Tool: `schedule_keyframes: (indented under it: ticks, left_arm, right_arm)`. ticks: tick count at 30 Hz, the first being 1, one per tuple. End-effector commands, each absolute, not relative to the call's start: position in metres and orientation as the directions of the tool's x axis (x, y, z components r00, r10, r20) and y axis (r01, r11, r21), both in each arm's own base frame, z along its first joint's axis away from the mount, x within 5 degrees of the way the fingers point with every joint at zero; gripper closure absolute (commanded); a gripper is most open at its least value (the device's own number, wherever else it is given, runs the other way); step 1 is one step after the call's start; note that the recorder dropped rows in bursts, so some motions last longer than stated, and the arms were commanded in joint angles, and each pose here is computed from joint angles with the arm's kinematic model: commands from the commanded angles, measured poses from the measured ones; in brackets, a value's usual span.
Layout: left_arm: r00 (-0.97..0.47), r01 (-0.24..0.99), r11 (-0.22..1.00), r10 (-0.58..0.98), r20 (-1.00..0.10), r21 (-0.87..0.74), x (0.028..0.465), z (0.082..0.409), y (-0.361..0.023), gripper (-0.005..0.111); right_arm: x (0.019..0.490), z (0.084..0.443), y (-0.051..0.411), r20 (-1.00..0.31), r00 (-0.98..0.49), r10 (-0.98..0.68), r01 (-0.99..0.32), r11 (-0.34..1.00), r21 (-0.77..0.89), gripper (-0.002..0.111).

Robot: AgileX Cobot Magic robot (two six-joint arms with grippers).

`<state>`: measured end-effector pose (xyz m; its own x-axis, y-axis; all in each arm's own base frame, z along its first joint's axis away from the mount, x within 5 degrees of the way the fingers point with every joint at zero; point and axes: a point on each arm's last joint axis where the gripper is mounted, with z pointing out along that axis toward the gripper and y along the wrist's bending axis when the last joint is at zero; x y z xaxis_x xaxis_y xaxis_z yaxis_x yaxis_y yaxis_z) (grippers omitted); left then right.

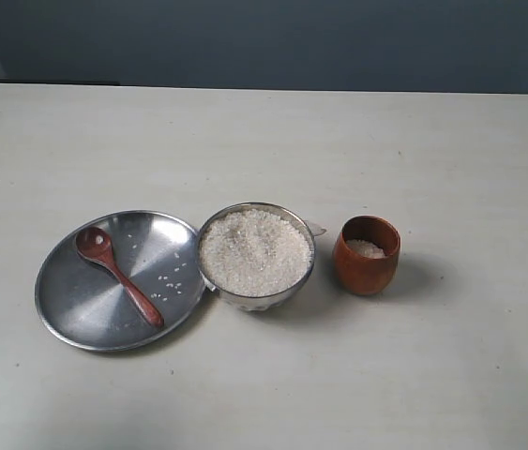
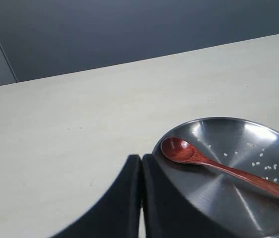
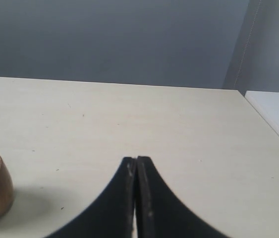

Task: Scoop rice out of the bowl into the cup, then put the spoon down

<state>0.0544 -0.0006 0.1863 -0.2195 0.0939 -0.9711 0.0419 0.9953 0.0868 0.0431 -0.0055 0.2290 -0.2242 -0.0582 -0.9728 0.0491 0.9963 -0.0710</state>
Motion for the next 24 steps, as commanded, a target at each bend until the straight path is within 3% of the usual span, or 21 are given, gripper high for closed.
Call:
schedule_keyframes:
  ticks: [1,24]
  left_arm:
    - [-0.210,0.042,0.995,0.098,-0.973,0.091,0.054,0.186,-0.001,0.106]
    - [-0.210,0.042,0.995,0.098,-0.973,0.091,0.054,0.186,-0.001,0.106]
  right_arm:
    - [0.043,0.229,-0.006,-0.975,-0.213,-0.065,0.053,0.996,-0.078,0.108]
    - [0.055,0.189,-0.005,-0.976,-0.187,-0.113,0.037,0.992,-0.122,0.108]
